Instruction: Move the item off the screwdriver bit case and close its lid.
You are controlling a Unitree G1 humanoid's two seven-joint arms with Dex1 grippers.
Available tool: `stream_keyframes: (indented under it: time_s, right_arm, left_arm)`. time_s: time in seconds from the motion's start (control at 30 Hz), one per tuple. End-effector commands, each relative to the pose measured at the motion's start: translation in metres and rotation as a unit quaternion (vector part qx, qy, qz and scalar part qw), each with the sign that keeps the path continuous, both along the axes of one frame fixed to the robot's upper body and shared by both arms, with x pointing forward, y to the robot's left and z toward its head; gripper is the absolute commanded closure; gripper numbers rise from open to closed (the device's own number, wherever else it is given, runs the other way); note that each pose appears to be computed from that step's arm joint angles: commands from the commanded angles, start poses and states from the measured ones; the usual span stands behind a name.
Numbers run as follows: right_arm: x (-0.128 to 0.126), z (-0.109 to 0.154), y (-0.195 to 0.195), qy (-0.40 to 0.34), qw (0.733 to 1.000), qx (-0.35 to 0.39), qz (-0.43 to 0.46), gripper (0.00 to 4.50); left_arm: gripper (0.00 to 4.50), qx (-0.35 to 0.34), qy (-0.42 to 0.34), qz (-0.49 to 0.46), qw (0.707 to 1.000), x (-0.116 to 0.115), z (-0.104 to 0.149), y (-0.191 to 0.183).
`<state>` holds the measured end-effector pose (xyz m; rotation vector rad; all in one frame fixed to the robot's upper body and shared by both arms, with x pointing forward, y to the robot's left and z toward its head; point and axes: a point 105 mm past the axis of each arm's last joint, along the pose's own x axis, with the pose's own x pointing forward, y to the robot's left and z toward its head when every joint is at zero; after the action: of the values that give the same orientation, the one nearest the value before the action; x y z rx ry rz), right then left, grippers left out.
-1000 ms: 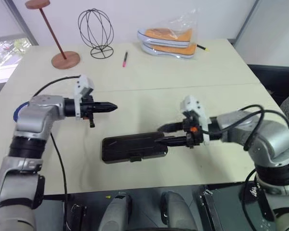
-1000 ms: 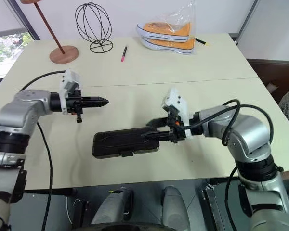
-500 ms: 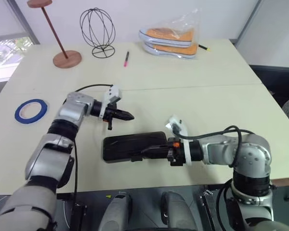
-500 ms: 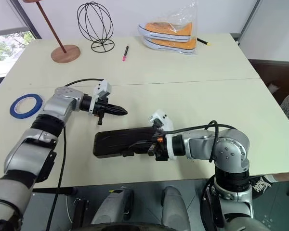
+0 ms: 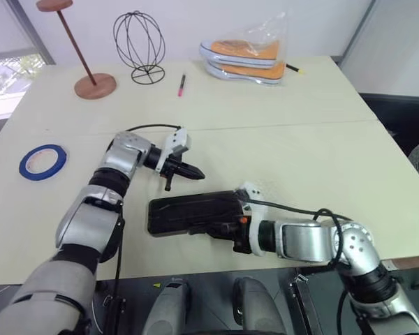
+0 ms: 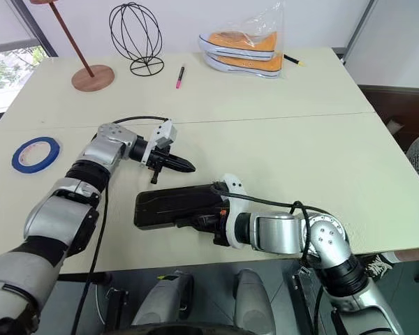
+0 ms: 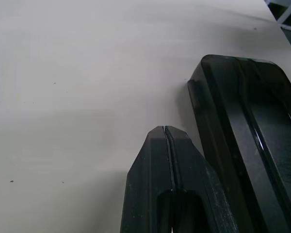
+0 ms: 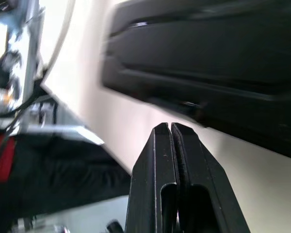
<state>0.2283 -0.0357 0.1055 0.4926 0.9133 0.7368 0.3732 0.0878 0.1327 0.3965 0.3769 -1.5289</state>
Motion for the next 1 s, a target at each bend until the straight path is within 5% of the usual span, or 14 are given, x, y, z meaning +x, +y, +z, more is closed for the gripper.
stream_keyframes:
  time_s: [0.03,0.47,1.0]
  right_arm:
    - [-0.005,0.001,0.008,0.015,1.000,0.007,-0.019,4.45]
    - [-0.016,-0.005,0.019,0.044,0.998,0.014,-0.032,4.45]
    - [-0.023,-0.008,0.034,0.086,0.994,0.023,-0.061,4.45]
  left_arm:
    - [4.50,-0.012,-0.032,-0.011,0.999,0.003,0.018,-0.004]
    - [4.50,-0.018,-0.037,-0.017,0.999,0.001,0.018,-0.006]
    - [4.50,0.041,-0.019,-0.077,0.996,-0.030,-0.022,0.004]
